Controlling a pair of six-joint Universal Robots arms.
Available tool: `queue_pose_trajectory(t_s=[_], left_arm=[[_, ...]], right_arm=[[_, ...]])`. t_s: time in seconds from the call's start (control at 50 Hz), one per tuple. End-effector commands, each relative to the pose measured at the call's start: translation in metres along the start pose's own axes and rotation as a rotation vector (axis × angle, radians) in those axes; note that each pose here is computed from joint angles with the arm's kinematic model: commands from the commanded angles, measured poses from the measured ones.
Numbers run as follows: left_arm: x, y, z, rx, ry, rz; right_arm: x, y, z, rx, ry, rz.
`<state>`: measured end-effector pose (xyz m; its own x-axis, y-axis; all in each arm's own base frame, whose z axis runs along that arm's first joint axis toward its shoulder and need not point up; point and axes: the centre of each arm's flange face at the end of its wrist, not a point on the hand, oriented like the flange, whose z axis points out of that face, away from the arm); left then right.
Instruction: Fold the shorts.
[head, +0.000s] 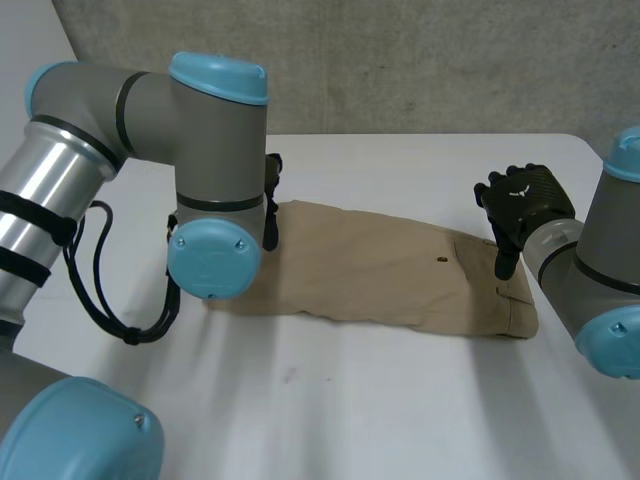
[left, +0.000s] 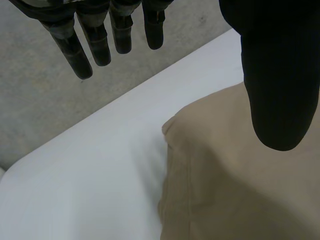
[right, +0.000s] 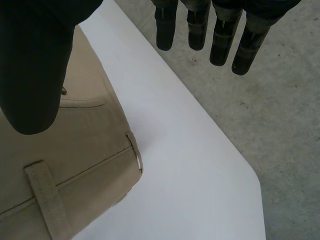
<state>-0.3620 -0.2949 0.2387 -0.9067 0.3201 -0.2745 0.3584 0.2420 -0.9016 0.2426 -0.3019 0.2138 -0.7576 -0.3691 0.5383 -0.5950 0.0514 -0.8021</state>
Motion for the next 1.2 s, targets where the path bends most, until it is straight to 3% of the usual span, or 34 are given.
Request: queue_pose_trajectory(t_s=[0.02, 0.12, 0.22, 0.32, 0.44, 0.66, 0.9, 1.2], left_arm=[[0.005, 0.009, -0.021, -0.071, 0.016, -0.002], [0.008, 0.021, -0.037, -0.062, 0.035, 0.001], [-0.002, 0.026, -0.052, 0.152, 0.025, -0.067], [0.001, 0.037, -0.054, 0.288, 0.065, 0.021], [-0.011, 0.068, -0.044, 0.227, 0.041, 0.118], [-0.027, 0.080, -0.056, 0.198, 0.037, 0.085], [-0.036, 0.089, -0.059, 0.215, 0.056, 0.029], [-0.037, 0.091, -0.061, 0.212, 0.056, 0.028]], right_arm=[[-0.003, 0.002, -0.001, -0.007, -0.010, -0.001], [-0.005, 0.003, -0.003, -0.008, -0.016, -0.003], [-0.009, 0.004, -0.004, -0.010, -0.026, -0.007], [-0.016, 0.003, -0.008, -0.005, -0.048, -0.011], [-0.019, 0.007, -0.012, -0.015, -0.072, -0.008], [-0.022, 0.036, -0.033, -0.102, -0.092, 0.068], [-0.015, 0.072, -0.011, -0.085, -0.084, 0.282], [0.009, 0.102, 0.009, -0.153, -0.013, 0.229]])
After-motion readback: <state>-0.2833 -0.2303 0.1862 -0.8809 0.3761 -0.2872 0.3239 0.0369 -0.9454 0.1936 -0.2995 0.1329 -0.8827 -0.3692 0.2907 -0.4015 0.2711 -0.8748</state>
